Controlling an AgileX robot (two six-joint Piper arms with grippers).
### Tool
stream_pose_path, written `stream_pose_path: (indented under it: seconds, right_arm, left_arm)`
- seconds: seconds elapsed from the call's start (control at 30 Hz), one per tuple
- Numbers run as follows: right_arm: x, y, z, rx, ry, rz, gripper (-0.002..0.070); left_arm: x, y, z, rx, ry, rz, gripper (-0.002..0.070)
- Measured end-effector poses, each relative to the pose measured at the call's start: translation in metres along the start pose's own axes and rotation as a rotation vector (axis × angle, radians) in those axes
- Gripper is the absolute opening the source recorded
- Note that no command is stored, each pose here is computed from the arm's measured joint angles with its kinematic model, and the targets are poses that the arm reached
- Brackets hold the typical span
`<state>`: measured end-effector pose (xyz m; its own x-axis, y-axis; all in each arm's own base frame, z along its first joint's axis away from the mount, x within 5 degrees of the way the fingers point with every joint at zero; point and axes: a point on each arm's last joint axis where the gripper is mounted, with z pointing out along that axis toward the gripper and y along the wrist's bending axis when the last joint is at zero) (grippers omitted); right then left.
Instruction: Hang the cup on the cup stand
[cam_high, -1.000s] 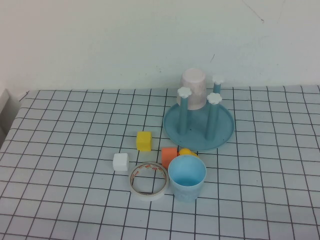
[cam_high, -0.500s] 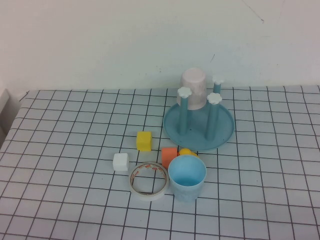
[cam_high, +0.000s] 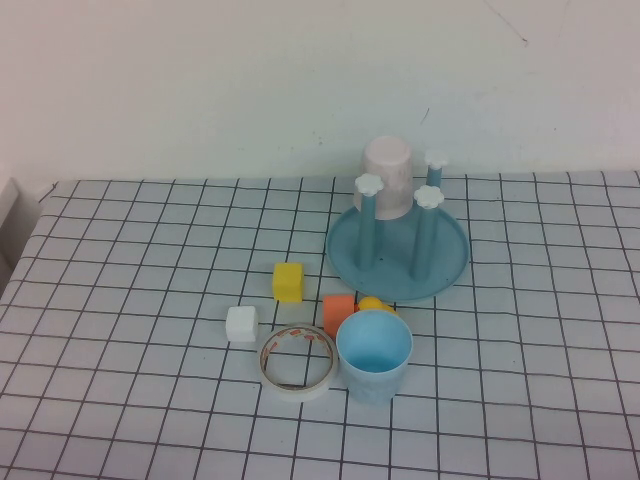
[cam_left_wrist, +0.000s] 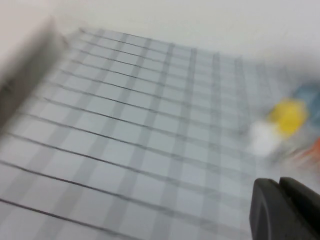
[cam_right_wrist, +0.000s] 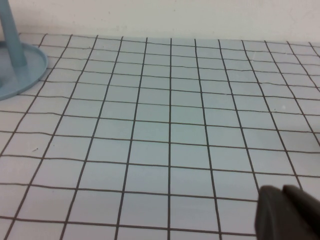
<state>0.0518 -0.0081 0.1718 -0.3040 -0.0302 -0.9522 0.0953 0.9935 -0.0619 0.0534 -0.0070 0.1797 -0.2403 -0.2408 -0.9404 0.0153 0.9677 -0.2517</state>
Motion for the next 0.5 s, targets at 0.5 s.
stream_pose_path:
  seconds: [0.5]
  right_arm:
    - [0.000,-0.001,0.000,0.010,-0.001,-0.025,-0.0001]
  left_arm:
    - [-0.016,-0.009,-0.002,0.175,-0.127,-0.828,-0.0002]
